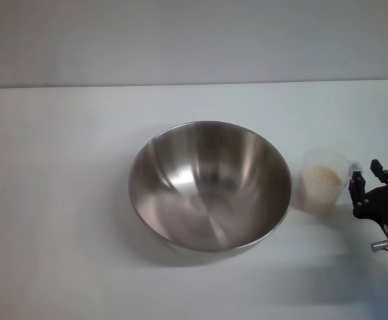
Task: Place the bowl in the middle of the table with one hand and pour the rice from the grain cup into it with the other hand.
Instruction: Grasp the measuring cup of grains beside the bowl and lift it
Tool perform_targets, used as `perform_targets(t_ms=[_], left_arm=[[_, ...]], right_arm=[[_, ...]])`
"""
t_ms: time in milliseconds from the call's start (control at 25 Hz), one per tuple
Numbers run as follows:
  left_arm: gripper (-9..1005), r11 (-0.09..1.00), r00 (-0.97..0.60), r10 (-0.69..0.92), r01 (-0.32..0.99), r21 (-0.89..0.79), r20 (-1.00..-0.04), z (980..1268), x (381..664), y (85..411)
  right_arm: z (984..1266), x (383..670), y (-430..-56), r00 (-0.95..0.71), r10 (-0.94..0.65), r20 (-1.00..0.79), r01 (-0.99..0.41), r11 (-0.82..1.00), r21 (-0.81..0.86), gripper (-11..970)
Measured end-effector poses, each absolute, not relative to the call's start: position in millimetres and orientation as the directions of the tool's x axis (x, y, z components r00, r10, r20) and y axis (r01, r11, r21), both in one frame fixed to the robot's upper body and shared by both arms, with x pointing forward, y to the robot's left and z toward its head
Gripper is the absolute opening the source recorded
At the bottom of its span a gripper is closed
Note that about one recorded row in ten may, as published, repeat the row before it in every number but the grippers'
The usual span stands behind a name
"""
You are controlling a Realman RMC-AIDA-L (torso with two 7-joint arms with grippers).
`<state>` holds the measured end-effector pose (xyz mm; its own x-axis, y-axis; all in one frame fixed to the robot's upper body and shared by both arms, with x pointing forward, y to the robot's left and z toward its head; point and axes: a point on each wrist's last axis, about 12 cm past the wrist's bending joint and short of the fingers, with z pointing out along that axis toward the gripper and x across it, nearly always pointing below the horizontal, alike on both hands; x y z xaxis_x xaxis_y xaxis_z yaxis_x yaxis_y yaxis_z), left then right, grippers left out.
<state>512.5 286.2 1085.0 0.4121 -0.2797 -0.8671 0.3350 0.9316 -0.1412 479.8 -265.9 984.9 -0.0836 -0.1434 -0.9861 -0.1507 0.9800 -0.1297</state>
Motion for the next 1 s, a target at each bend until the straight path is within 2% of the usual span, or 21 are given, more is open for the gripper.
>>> perform_targets(t_ms=[200,400,800,920,1000], left_arm=[[485,0.929,0.41,-0.288,0.338,-0.149,-0.865,1085.2,512.6,286.4],[485,0.929,0.41,-0.289,0.339,-0.15,-0.865,1085.3,512.7,286.3],[485,0.929,0.409,-0.289,0.339,-0.15,-0.865,1085.3,512.7,286.2],[485,0.929,0.409,-0.289,0.34,-0.15,-0.865,1085.2,512.6,286.1],[485,0.929,0.409,-0.289,0.339,-0.15,-0.865,1085.3,512.7,286.2]], right_arm=[[984.7,479.9,-265.0,-0.085,-0.145,-0.986,-0.156,0.979,-0.131,236],[984.5,482.0,-262.5,-0.09,-0.147,-0.985,-0.166,0.977,-0.131,164],[985.7,484.3,-261.4,-0.085,-0.149,-0.985,-0.17,0.976,-0.133,125],[986.1,485.6,-261.6,-0.083,-0.153,-0.985,-0.173,0.975,-0.137,60],[986.1,485.9,-261.7,-0.083,-0.154,-0.984,-0.174,0.975,-0.138,52]])
